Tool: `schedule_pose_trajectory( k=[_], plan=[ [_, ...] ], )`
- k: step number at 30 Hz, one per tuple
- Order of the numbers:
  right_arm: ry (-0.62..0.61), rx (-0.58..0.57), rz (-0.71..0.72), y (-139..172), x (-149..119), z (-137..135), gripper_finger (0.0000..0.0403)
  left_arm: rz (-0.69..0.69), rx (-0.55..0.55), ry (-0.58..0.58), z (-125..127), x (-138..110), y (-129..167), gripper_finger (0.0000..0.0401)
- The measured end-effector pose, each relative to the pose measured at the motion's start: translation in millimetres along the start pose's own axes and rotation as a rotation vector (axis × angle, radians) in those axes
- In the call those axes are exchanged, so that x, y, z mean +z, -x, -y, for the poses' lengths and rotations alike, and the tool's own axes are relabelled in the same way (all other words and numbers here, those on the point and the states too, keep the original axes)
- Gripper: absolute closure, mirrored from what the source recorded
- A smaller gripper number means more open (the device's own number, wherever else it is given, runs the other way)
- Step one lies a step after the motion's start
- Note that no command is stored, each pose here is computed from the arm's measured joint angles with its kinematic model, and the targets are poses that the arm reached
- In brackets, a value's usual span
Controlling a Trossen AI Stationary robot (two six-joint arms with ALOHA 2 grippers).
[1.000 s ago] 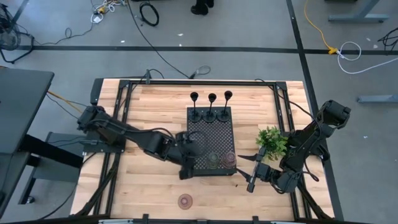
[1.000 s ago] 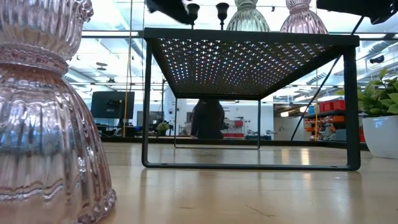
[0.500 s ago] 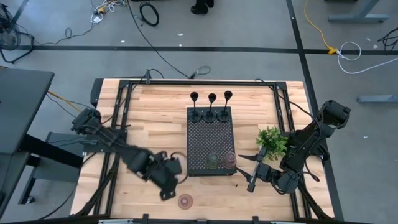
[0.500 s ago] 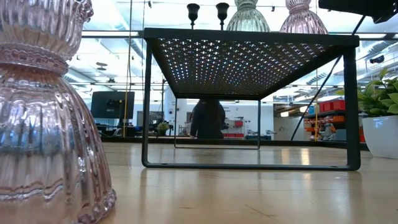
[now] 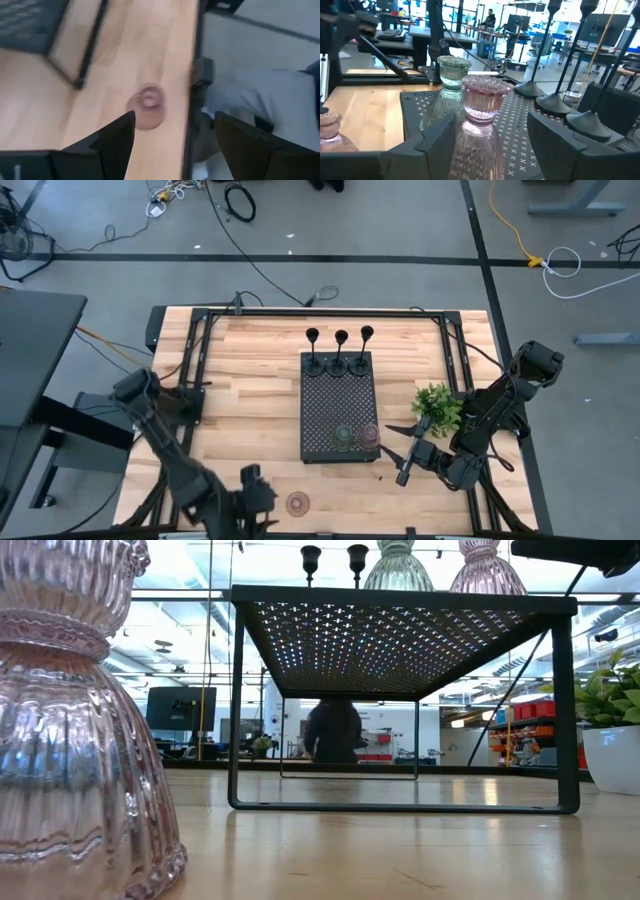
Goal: Pick & Place candle stick holders
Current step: Put the pink glass candle holder on the shelf
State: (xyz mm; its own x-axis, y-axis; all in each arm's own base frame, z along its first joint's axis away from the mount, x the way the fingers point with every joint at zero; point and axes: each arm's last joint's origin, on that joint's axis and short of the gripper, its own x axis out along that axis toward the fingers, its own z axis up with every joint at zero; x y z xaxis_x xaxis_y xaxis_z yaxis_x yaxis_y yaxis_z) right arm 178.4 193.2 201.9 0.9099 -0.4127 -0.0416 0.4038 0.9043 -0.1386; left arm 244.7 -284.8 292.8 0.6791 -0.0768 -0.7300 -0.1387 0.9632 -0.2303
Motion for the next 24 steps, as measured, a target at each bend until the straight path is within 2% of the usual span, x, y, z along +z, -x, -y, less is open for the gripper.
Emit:
schedule_pose_trajectory(
  k=[5, 11, 16, 24],
  plan=[
    [-0.044, 0.002, 0.012, 0.2, 4.3, -0.2, 0.0161, 0.045, -0.003, -0.053, 22.0, -24.3, -24.4, 0.0128],
    [-0.091, 0.007, 0.03, 0.5, 10.4, -0.1, 0.0161, 0.079, 0.11, -0.112, 29.4, -53.0, -63.0, 0.0128],
    [-0.124, 0.033, 0.039, 3.3, 12.8, -1.2, 0.0161, 0.09, 0.166, -0.093, 26.5, -59.4, -80.3, 0.013],
    [-0.104, 0.044, 0.042, 4.8, 13.5, -1.8, 0.0161, 0.118, 0.232, -0.067, 21.6, -62.4, -80.2, 0.0139]
  ],
)
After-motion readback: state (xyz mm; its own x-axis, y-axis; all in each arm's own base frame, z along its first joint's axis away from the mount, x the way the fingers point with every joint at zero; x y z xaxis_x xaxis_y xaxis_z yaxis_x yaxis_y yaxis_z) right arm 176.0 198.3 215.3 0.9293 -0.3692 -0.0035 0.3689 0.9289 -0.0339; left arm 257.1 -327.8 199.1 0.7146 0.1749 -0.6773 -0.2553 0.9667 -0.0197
